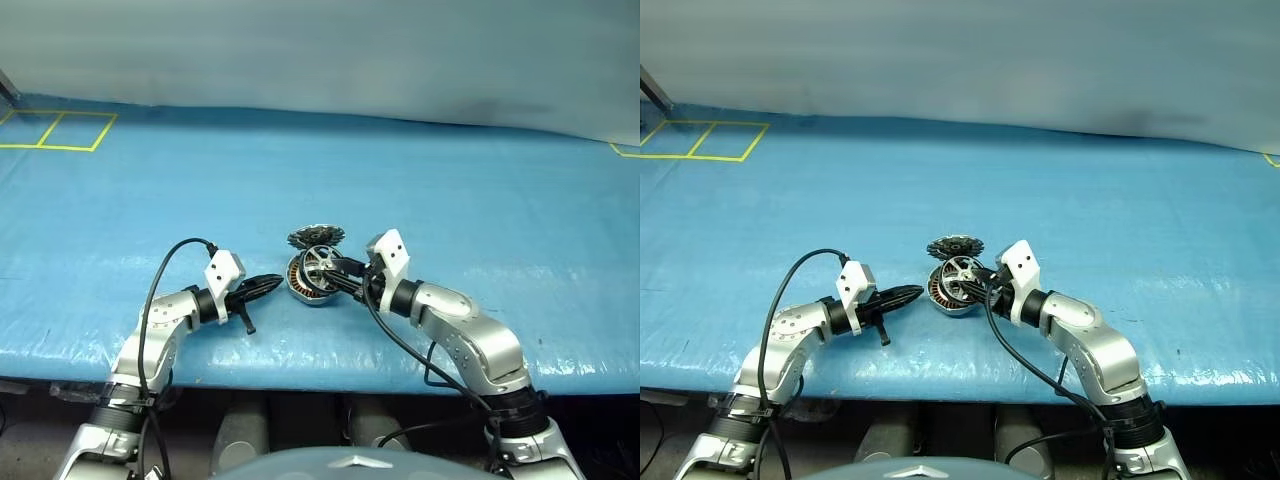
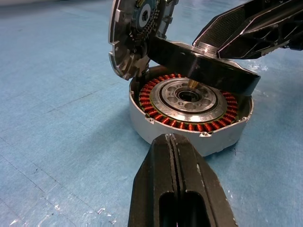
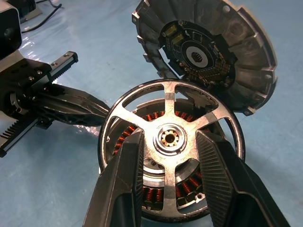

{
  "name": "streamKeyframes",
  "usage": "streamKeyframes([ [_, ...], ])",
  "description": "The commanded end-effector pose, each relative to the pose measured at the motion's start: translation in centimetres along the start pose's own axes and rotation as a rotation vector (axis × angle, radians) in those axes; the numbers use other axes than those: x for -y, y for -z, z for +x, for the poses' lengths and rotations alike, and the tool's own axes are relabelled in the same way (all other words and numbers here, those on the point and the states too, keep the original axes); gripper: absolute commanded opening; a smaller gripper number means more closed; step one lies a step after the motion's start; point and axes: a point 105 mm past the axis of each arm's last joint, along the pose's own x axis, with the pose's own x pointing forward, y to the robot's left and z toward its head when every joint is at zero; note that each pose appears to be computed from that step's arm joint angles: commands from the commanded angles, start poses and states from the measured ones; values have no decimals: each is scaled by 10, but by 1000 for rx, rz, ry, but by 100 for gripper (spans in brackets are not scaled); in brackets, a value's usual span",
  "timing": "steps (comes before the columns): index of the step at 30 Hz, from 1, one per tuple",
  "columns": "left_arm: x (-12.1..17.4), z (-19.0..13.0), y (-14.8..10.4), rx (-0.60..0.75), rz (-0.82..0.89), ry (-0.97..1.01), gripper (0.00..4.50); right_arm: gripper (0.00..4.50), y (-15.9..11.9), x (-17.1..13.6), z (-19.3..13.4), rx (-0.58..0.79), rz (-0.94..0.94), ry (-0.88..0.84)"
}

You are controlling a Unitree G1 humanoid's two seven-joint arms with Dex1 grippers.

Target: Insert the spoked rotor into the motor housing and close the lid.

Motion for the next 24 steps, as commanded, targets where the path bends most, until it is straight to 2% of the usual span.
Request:
streamKeyframes([
  [1,-2,0,-4,13,25,-10,0,132,-15,-9,4,52,-39,-38],
  [15,-2,0,-4,14,26,-14,0,132,-13,-6,12,22,-90,-19],
  [24,-2,0,-3,10,28,-17,0,132,-29,-14,10,55,-149,-44],
])
